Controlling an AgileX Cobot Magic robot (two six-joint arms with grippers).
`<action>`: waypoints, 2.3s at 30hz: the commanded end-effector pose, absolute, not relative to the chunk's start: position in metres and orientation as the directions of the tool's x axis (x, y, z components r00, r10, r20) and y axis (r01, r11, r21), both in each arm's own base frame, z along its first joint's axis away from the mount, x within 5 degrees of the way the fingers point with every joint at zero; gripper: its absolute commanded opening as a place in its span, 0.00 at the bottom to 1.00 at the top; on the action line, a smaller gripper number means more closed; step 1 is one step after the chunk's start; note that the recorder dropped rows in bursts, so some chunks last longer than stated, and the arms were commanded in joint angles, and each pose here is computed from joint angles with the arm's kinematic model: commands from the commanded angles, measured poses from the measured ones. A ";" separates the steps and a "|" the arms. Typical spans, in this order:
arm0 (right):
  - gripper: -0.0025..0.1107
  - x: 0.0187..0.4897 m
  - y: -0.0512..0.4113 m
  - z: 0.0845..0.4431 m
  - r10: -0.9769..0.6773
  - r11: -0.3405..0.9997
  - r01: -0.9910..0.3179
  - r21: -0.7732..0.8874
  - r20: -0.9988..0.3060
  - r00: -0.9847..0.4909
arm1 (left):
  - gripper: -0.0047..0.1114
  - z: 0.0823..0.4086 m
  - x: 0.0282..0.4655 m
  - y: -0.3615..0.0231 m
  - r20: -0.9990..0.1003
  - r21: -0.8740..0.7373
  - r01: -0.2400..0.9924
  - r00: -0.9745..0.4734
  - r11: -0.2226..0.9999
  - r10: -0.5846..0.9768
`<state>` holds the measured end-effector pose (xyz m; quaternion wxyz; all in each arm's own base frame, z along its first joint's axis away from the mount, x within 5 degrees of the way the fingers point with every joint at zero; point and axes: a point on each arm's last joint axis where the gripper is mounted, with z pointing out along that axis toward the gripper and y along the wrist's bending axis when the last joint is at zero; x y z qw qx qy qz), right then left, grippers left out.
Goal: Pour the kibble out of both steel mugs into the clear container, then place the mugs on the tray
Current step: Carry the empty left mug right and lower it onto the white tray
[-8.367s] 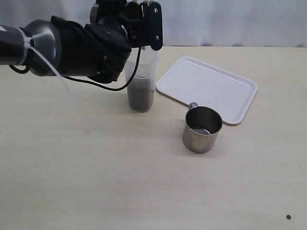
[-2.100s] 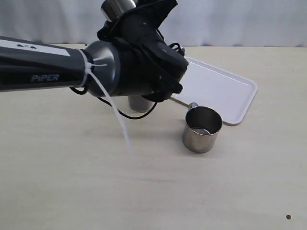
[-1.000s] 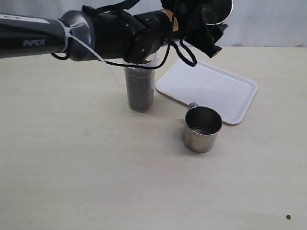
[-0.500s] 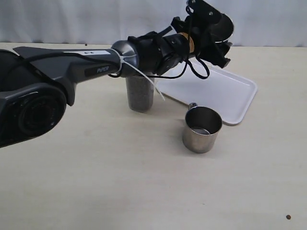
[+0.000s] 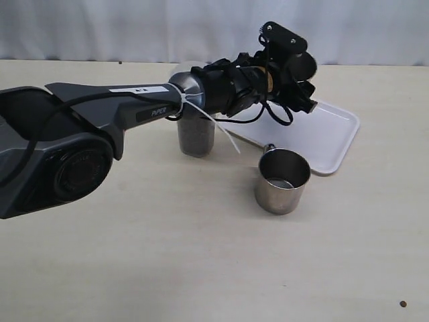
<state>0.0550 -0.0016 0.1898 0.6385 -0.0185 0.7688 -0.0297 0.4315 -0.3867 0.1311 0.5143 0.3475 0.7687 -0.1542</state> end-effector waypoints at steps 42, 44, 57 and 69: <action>0.06 0.055 -0.001 0.188 -0.071 0.997 0.005 -0.073 -0.980 -0.187 | 0.58 0.107 0.446 -0.371 -0.886 0.010 0.635 -0.352 0.773 0.300; 0.06 0.055 -0.001 0.188 -0.071 0.997 0.005 -0.073 -0.980 -0.187 | 0.58 0.107 0.446 -0.371 -0.886 0.010 0.635 -0.352 0.773 0.300; 0.06 0.055 -0.001 0.188 -0.071 0.997 0.005 -0.073 -0.980 -0.187 | 0.82 0.113 0.446 -0.372 -0.893 0.013 0.637 -0.339 0.771 0.295; 0.06 0.055 -0.001 0.188 -0.071 0.997 0.005 -0.073 -0.980 -0.187 | 0.82 0.153 0.432 -0.388 -0.925 0.027 0.669 -0.266 0.743 0.273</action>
